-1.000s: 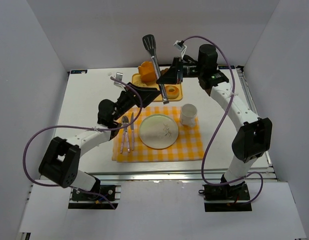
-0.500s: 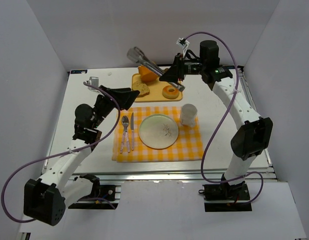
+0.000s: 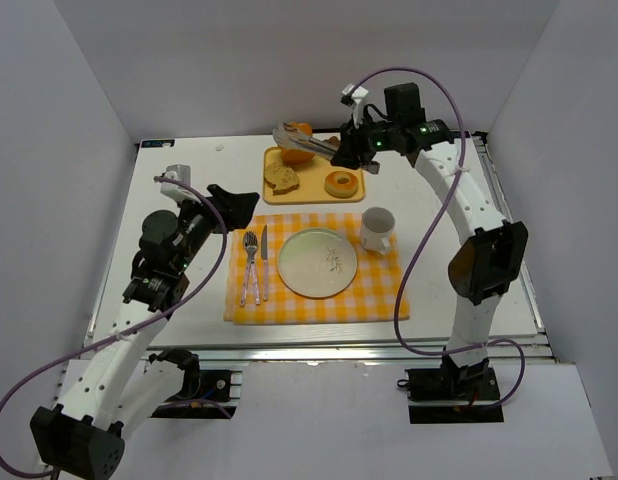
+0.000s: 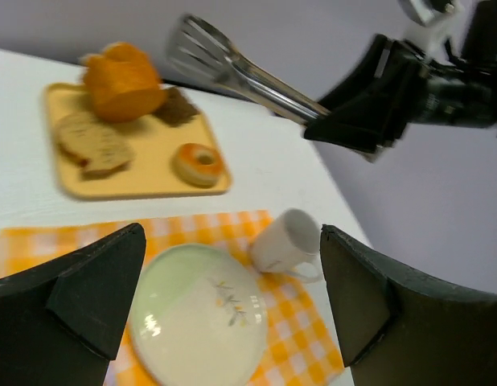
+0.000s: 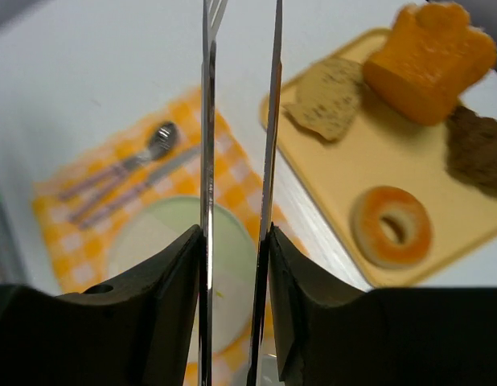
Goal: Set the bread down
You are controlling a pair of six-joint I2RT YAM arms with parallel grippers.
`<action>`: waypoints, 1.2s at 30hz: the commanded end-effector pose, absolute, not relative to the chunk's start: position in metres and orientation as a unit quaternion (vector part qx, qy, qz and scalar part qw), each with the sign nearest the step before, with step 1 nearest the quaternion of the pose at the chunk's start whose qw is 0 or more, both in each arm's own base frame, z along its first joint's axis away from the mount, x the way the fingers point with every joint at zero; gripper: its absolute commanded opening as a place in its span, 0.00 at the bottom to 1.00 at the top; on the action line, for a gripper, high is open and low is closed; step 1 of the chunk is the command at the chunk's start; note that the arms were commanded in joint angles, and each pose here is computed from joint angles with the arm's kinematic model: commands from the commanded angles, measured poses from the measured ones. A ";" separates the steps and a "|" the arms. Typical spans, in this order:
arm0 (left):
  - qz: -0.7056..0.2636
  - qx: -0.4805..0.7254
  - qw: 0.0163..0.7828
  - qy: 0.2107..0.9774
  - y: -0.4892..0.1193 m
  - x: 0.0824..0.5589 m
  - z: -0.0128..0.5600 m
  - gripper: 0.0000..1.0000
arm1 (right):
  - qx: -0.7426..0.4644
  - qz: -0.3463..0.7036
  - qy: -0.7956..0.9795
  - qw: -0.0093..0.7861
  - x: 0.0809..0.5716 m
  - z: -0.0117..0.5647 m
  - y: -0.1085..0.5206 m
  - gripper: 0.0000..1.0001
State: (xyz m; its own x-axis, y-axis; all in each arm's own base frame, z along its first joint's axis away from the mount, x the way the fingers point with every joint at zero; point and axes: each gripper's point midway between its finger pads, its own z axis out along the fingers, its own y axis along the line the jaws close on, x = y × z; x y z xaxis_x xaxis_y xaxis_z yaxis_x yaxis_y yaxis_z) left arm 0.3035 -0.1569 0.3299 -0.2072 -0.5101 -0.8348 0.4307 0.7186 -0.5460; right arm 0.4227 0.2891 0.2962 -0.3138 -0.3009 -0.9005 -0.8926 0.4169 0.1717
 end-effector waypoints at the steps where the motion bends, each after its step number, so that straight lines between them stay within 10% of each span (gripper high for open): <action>1: -0.229 -0.088 0.620 0.746 -0.106 0.307 0.301 0.98 | -0.478 0.238 0.732 0.423 0.436 0.274 0.274 0.42; 36: -0.161 -0.187 0.602 0.759 -0.074 0.321 0.267 0.98 | -0.659 -0.007 0.640 0.395 0.466 0.177 0.306 0.43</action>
